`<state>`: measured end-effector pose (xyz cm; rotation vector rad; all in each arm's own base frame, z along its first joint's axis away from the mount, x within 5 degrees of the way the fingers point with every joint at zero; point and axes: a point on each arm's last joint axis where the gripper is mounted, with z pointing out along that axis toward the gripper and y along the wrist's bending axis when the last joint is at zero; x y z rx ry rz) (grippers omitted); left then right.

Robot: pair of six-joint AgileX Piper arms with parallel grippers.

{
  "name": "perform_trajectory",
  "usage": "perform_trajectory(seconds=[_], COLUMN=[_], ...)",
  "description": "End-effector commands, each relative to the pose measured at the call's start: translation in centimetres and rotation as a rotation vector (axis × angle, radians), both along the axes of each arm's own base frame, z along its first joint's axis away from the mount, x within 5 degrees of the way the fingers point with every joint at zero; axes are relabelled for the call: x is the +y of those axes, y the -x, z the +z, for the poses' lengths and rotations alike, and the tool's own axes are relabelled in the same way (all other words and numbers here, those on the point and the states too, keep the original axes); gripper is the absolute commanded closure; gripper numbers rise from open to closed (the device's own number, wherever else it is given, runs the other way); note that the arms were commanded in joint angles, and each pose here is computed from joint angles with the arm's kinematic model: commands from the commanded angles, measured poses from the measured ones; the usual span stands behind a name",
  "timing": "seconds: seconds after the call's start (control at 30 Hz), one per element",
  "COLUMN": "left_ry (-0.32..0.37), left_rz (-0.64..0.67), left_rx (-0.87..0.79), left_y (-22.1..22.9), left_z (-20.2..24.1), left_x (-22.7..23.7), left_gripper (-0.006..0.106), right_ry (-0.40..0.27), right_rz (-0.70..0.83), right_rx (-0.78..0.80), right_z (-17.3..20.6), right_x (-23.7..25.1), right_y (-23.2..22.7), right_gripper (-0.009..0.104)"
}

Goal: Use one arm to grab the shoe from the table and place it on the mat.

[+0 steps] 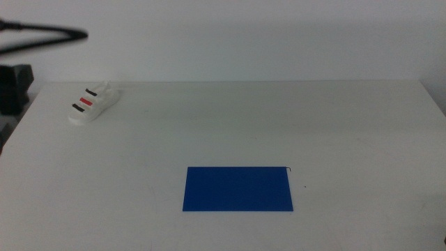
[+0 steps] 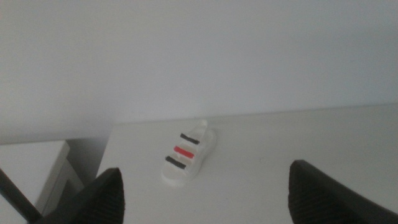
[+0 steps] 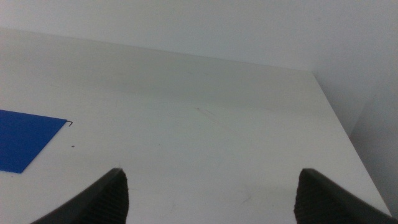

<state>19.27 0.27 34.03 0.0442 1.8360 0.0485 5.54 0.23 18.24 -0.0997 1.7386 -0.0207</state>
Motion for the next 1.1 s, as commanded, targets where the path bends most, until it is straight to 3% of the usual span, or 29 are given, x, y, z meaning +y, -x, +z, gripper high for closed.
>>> perform_trajectory(seconds=[0.0,0.37,0.53,0.83,1.07], left_ry=[0.018,-0.101,-0.122,-0.262,-0.229], left_rz=[0.000,-0.018,-0.016,-0.077,-0.141], left_rx=[-0.057,0.157,0.295,0.402,0.515], left_y=[-1.1,-5.1,-7.9,-13.8,-18.5], left_z=[2.6,6.7,8.1,9.5,7.9], left_x=[0.0,0.2,0.4,0.7,2.6], left_gripper=[0.012,0.012,0.012,0.012,0.012], right_ry=[0.018,0.018,0.018,0.018,0.018], right_rz=[0.001,0.001,0.001,0.001,0.001], right_rx=[-0.065,-0.065,-0.065,-0.065,-0.065], right_z=[0.5,0.5,0.5,0.5,0.5], right_x=[0.0,0.0,0.0,0.0,0.0], right_y=[-0.1,-0.1,-0.1,-0.1,-0.1], right_gripper=[0.017,0.017,0.017,0.017,0.017])
